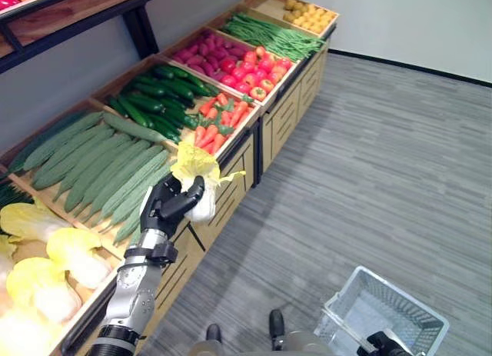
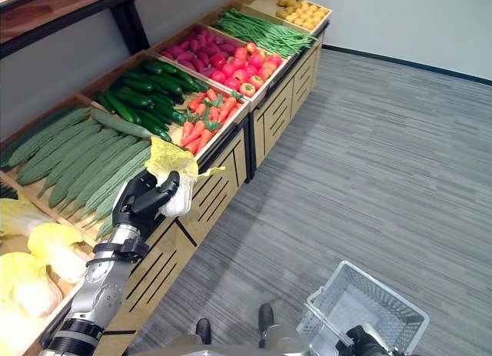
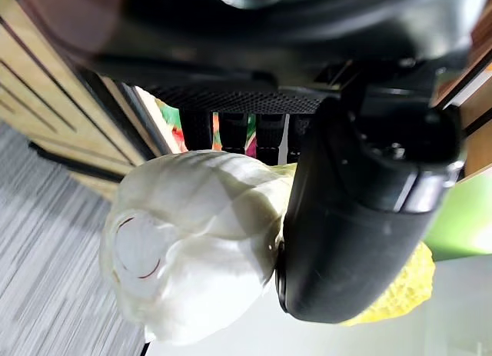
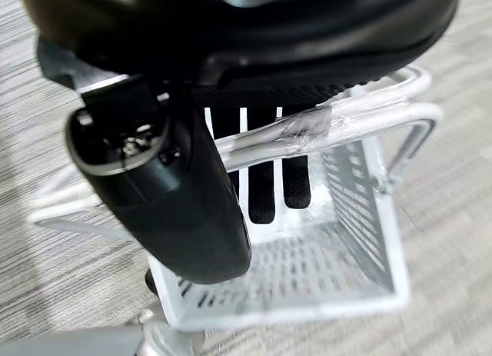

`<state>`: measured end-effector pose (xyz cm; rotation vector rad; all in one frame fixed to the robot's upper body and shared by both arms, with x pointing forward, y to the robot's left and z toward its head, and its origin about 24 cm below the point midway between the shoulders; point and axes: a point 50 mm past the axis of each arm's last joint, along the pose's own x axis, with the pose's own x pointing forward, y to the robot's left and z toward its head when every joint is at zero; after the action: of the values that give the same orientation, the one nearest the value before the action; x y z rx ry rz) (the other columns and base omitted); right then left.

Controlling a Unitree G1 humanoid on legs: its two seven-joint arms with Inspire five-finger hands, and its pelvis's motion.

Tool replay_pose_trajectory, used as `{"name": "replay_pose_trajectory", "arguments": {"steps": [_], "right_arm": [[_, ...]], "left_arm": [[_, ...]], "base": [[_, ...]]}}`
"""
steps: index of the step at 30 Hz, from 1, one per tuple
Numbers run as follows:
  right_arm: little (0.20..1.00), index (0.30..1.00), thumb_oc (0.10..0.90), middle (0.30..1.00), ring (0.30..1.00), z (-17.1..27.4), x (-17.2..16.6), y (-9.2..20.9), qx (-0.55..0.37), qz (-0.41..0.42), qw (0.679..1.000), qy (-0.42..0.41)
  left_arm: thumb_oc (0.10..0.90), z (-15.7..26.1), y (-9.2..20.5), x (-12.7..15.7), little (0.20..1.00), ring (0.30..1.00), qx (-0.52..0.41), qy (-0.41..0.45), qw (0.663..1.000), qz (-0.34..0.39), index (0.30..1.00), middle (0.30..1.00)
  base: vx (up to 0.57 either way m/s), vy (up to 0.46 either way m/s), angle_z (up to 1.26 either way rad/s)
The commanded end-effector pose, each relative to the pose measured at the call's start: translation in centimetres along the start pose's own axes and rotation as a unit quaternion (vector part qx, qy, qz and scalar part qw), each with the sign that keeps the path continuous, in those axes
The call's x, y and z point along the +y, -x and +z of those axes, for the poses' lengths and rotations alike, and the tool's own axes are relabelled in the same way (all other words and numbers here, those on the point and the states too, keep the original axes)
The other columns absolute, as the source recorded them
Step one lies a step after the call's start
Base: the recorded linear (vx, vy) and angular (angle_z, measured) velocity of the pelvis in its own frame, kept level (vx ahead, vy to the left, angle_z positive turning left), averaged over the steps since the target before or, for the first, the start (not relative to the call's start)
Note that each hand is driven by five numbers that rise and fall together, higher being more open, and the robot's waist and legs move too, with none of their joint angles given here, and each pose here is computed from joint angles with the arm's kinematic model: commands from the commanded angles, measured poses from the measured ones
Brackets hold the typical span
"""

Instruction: Get the vegetables into the basket

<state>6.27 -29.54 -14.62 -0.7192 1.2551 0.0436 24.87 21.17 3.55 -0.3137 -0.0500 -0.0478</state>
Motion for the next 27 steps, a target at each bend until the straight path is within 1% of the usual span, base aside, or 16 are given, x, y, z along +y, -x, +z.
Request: {"name": "replay_pose_trajectory", "arguments": {"steps": [1,5,7,14,22,27], "right_arm": [[0.3,0.3,0.4,0.3,0.3,0.9,-0.1,-0.1,-0.018,-0.003,0.999,-0.027],[0.3,0.3,0.4,0.3,0.3,1.1,0.1,-0.1,-0.021,-0.001,0.999,-0.032],[0.3,0.3,0.4,0.3,0.3,1.9,0.1,-0.2,-0.034,0.0,0.999,-0.03],[0.3,0.3,0.4,0.3,0.3,2.5,0.3,-0.3,-0.041,0.0,0.999,-0.03],[0.3,0.3,0.4,0.3,0.3,3.0,0.5,-0.3,-0.047,0.0,0.998,-0.03],[0.3,0.3,0.4,0.3,0.3,2.8,0.4,-0.3,-0.048,-0.005,0.998,-0.04]], "left_arm": [[0.4,6.1,-1.0,-0.7,0.3,0.3,-0.151,-0.034,0.987,-0.042,0.3,0.3],[0.4,6.0,-1.2,-0.8,0.3,0.3,-0.148,-0.041,0.987,-0.047,0.3,0.3],[0.4,5.9,-1.4,-0.5,0.3,0.3,-0.144,-0.046,0.988,-0.041,0.3,0.3],[0.4,6.3,-1.3,0.0,0.3,0.3,-0.139,-0.064,0.987,-0.04,0.3,0.3],[0.4,6.3,-1.0,0.7,0.3,0.3,-0.135,-0.071,0.988,-0.031,0.3,0.3],[0.4,5.6,-1.0,0.8,0.3,0.3,-0.129,-0.049,0.99,-0.021,0.3,0.3]], "base": [[-0.04,0.41,-0.71],[-0.06,0.161,-0.29],[-0.14,0.126,-0.26],[-0.1,0.038,-0.66],[-0.01,-0.096,-0.49],[0.02,-0.278,-0.32]]}}
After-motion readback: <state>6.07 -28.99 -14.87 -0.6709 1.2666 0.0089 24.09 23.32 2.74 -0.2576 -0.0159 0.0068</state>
